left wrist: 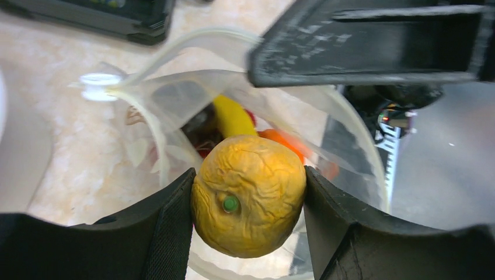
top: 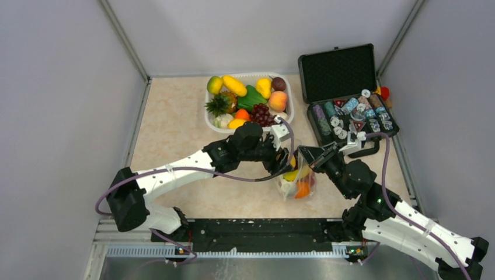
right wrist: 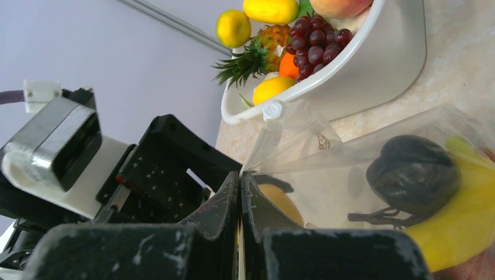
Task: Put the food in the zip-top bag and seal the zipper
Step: Place the fake fruit in the zipper food storage bag.
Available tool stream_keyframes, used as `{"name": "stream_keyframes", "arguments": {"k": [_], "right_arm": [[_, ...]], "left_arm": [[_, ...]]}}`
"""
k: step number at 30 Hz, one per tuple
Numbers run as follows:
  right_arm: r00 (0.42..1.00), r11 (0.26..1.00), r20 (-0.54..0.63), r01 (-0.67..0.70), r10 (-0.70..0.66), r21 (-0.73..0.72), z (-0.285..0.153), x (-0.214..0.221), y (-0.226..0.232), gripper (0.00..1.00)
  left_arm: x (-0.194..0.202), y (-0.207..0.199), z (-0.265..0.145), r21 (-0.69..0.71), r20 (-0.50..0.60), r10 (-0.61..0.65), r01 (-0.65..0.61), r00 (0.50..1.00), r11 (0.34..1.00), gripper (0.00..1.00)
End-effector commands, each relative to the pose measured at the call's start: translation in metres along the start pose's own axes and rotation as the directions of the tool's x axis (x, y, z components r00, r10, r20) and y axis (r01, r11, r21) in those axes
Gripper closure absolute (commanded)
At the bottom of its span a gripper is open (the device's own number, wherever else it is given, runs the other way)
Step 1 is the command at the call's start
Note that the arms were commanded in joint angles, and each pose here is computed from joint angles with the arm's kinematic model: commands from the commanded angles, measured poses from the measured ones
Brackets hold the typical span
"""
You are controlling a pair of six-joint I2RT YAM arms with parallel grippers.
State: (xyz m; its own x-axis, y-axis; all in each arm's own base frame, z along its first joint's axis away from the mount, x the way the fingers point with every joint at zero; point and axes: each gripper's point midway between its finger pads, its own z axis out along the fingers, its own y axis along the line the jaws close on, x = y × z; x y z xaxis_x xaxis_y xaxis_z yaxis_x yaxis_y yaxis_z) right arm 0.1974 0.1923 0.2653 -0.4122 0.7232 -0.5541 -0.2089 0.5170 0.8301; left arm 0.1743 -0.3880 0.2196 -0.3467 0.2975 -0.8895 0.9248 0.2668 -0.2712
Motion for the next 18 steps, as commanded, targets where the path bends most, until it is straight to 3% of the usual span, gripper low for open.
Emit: {"name": "stream_keyframes", "arguments": {"k": [1, 7, 14, 18], "right_arm": [[0.999, 0.997, 0.029, -0.02, 0.022, -0.07, -0.002, -0.012, 0.022, 1.0], [0.999, 0.998, 0.032, -0.02, 0.022, -0.063, -0.002, -0.012, 0.019, 1.0], [0.998, 0.998, 0.045, -0.034, 0.036, -0.043, -0.004, -0.012, 0.011, 1.0], [0.998, 0.998, 0.052, -0.041, 0.043, -0.038, -0.005, -0.013, 0.008, 1.0]], "left_arm": [[-0.01, 0.024, 0.005, -0.135, -0.017, 0.047, -0.049, 0.999, 0.99, 0.38], [-0.018, 0.026, 0.007, -0.158, -0.01, 0.053, -0.054, 0.999, 0.986, 0.31], [-0.03, -0.004, 0.005, -0.007, 0.051, 0.073, -0.073, 0.996, 0.997, 0.21], [-0.031, -0.007, 0.005, 0.011, 0.074, 0.06, -0.061, 0.995, 0.998, 0.22]]}}
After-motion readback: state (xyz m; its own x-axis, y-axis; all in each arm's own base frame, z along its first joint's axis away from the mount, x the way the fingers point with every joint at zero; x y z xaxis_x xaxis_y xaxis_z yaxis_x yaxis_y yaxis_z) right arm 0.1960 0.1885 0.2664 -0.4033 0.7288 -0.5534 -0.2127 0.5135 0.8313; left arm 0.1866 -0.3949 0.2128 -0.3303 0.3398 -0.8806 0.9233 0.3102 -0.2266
